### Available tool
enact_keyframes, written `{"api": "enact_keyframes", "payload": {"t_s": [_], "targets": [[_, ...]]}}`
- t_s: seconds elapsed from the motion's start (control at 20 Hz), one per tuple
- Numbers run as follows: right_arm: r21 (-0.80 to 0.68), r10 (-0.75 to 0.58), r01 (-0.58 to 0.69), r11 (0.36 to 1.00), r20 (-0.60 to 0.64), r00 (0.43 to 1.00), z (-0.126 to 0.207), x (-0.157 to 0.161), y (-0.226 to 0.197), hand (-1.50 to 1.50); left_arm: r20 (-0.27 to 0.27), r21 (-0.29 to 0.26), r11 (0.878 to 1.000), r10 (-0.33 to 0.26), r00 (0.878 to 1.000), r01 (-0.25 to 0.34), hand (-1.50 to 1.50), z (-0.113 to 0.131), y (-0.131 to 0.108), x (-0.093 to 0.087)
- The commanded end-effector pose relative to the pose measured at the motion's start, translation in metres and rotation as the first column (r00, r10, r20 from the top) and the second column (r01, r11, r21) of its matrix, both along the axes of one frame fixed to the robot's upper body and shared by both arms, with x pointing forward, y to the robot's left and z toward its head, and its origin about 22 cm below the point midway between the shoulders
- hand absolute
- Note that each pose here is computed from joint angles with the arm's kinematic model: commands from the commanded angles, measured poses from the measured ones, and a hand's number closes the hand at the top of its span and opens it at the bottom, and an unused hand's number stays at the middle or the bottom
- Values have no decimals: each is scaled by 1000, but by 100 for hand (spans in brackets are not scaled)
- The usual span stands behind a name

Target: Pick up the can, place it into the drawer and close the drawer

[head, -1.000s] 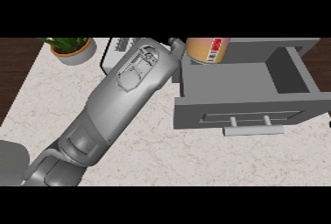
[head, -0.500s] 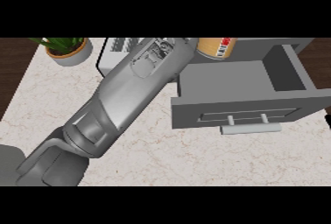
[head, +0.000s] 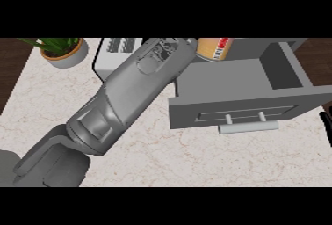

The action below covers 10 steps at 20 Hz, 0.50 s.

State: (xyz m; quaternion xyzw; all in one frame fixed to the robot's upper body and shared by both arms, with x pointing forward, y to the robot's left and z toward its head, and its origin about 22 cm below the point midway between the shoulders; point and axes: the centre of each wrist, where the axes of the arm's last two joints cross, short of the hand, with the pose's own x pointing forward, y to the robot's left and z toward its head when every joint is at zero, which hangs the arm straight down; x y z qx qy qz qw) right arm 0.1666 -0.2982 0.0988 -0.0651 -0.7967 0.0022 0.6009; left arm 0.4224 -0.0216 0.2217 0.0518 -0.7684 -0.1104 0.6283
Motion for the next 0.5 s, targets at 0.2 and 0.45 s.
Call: {"api": "enact_keyframes", "payload": {"t_s": [0.2,0.45], "targets": [[-15,14,-14,1000,9,1000,8,3,11,-150,29,53,997,56,998,-57,150,-5,-6,-1],[9,22,-22,1000,17,1000,3,18,11,-150,28,90,994,59,998,-61,150,-33,9,7]]}}
